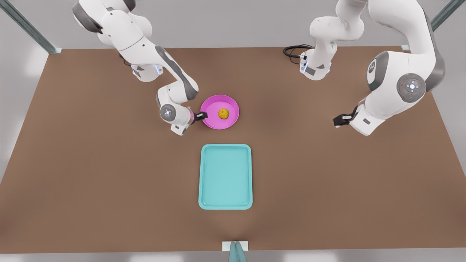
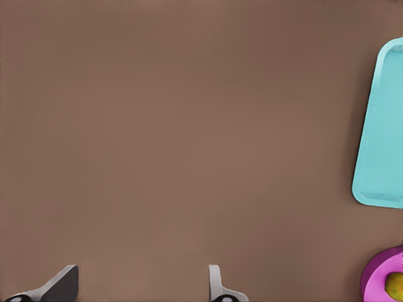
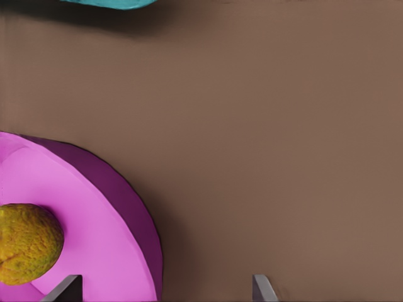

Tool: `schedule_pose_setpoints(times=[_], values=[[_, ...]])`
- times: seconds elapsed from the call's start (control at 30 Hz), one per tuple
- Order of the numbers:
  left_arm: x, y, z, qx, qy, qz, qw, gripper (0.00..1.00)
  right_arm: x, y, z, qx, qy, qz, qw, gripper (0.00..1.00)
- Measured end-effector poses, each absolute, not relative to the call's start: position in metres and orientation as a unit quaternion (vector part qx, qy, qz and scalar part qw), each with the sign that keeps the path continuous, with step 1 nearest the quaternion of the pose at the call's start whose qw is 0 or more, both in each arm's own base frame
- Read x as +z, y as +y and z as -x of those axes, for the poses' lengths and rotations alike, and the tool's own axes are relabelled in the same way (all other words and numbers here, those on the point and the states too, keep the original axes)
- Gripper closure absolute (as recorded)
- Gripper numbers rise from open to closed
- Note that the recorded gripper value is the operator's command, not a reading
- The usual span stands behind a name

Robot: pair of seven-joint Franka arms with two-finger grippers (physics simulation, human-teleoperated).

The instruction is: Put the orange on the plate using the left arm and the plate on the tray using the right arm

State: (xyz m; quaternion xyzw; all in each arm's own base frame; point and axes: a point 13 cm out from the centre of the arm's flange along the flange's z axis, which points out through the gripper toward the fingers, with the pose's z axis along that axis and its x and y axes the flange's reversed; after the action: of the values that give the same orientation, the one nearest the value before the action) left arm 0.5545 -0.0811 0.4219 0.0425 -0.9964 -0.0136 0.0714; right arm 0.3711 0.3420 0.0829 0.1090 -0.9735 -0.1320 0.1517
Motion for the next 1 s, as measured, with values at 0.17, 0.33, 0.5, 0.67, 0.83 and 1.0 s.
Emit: schedule_pose_setpoints(times=[0.17, 0.33, 0.5, 0.67, 0.83, 1.0], values=[[0.425, -0.068, -0.562, -0.012, -0.997, -0.041, 0.066, 0.0, 0.072, 0.36, -0.366, -0.139, -0.976, -0.088, 0.14, 0.0], [0.432, -0.075, -0.564, -0.011, -0.998, -0.025, 0.059, 0.0, 0.064, 0.369, -0.359, -0.14, -0.977, -0.077, 0.143, 0.0], [0.43, -0.074, -0.561, -0.011, -0.998, -0.017, 0.067, 0.0, 0.056, 0.375, -0.348, -0.138, -0.976, -0.072, 0.153, 0.06], [0.429, -0.08, -0.557, -0.012, -0.997, -0.006, 0.073, 0.0, 0.042, 0.376, -0.34, -0.135, -0.975, -0.064, 0.167, 0.36], [0.428, -0.081, -0.554, -0.012, -0.997, 0.0, 0.08, 0.0, 0.047, 0.382, -0.34, -0.138, -0.975, -0.063, 0.164, 0.63], [0.428, -0.082, -0.551, -0.009, -0.996, 0.002, 0.085, 0.0, 0.05, 0.39, -0.341, -0.143, -0.974, -0.063, 0.162, 0.79]])
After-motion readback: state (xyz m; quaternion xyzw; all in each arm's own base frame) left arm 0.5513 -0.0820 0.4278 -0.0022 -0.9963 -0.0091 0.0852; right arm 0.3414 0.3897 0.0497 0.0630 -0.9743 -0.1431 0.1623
